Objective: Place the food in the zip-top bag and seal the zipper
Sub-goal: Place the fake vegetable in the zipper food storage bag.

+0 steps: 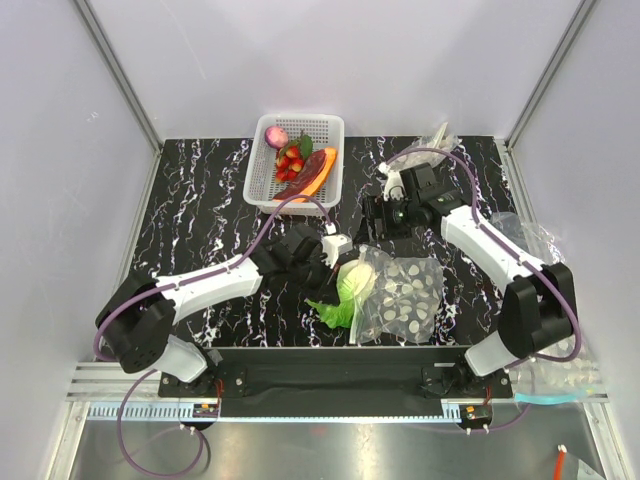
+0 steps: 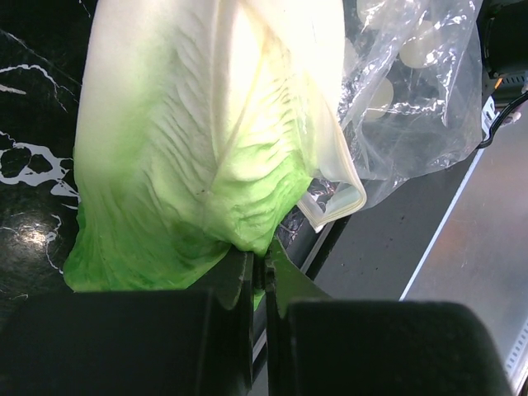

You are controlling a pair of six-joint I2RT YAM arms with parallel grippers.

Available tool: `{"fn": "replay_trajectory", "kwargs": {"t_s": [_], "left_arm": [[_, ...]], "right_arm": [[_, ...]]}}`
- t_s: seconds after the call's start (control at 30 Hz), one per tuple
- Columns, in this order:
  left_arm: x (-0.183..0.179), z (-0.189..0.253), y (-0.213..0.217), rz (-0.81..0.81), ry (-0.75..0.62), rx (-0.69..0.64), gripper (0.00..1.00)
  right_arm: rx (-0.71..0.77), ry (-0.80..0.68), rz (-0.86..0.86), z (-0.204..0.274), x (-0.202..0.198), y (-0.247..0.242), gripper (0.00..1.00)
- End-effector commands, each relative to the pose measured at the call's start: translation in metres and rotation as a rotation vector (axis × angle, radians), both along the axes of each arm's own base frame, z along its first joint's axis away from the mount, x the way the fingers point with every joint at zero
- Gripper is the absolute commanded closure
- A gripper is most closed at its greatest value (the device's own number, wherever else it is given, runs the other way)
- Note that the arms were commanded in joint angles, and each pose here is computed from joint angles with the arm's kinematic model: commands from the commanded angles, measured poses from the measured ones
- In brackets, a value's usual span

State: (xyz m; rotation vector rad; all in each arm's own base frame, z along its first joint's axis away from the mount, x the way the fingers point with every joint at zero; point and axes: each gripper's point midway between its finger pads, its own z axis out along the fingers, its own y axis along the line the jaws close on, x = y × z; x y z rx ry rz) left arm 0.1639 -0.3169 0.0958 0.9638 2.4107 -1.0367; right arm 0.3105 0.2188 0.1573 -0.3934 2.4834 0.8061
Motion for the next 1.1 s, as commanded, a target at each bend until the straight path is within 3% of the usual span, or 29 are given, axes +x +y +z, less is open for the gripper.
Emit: {"fn": "replay_trajectory", "kwargs": {"t_s": [0.0, 0.1, 0.13, 0.4, 0.63, 0.83, 1.07], "left_arm": [[0.005, 0.013, -0.008, -0.024, -0.072, -0.059, 1.0], [0.006, 0.013, -0.007, -0.019, -0.079, -0.057, 1.0], [0.006, 0.014, -0.007, -0.02, -0.082, -0.059, 1.0], [0.008, 0.013, -0.004, -0.009, -0.117, -0.053, 1.0], [0.013, 0.006, 0.001, -0.014, -0.231, 0.003, 1.0], [0.014, 0.006, 0.001, -0.042, -0.336, 0.048, 1.0], [0.016, 0.011, -0.019, -0.089, -0.4, 0.048, 1.0]], "right_arm": [[0.067, 0.021, 0.094, 0.001, -0.009, 0.015, 0.12], [0.065, 0.053, 0.092, -0.01, -0.011, 0.015, 0.19], [0.067, 0.061, 0.096, -0.012, -0.013, 0.015, 0.27], [0.097, 0.093, 0.106, -0.019, -0.021, 0.018, 0.56], [0.118, 0.103, 0.11, -0.023, -0.016, 0.023, 0.84], [0.192, 0.126, 0.151, -0.02, -0.015, 0.038, 0.97], [0.239, 0.126, 0.173, -0.015, -0.015, 0.048, 1.0]]}}
